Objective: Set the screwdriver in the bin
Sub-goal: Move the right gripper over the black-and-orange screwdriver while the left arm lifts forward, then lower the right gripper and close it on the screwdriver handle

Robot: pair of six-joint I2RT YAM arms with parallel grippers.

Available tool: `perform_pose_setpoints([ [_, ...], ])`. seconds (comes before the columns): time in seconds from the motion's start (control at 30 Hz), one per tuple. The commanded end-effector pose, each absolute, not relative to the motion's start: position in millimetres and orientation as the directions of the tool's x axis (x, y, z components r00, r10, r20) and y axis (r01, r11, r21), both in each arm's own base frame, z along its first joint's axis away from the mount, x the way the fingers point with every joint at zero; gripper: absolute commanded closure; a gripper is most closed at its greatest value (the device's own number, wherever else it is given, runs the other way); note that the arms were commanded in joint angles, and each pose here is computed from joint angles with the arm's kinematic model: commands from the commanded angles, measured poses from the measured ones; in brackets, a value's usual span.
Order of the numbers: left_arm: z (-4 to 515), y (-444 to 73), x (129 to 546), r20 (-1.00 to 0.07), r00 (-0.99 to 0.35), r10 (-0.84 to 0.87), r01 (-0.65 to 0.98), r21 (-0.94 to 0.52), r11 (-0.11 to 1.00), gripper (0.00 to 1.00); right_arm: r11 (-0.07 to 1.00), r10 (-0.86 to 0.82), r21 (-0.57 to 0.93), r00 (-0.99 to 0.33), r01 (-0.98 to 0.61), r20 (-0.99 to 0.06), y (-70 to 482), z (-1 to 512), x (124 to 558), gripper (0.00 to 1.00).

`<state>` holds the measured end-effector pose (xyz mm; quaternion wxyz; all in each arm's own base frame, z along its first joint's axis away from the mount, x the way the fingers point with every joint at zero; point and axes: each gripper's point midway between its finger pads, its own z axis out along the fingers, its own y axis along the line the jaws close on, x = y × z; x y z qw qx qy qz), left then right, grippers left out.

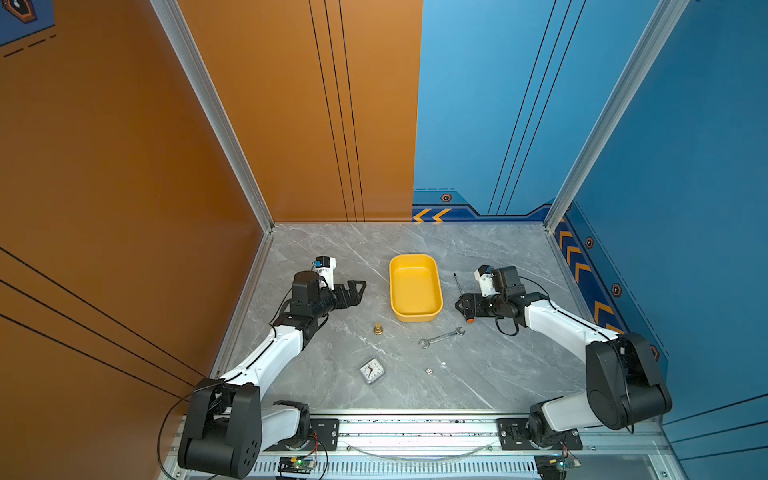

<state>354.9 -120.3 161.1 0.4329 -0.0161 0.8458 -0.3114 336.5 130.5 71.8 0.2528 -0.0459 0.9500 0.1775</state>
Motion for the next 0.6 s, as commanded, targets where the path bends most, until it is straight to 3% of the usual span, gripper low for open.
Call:
perform_pose_setpoints([
  [0.0,151,-139,341,-0.644,-0.705,-0.297,0.259,-0.624,0.737,0.02,0.934,0.0,0.315,-0.885,-0.166,-0.466,135,69,335,0.07],
  [0.17,144,-148,343,-0.6,-0.74,-0.305,0.261,-0.673,0.692,0.02,0.94,-0.014,0.3,-0.893,-0.166,-0.449,137,62,339,0.07],
  [0.57,137,-151,342,-0.568,-0.761,-0.312,0.241,-0.695,0.677,0.02,0.965,-0.022,0.231,-0.914,-0.126,-0.406,132,40,347,0.2],
])
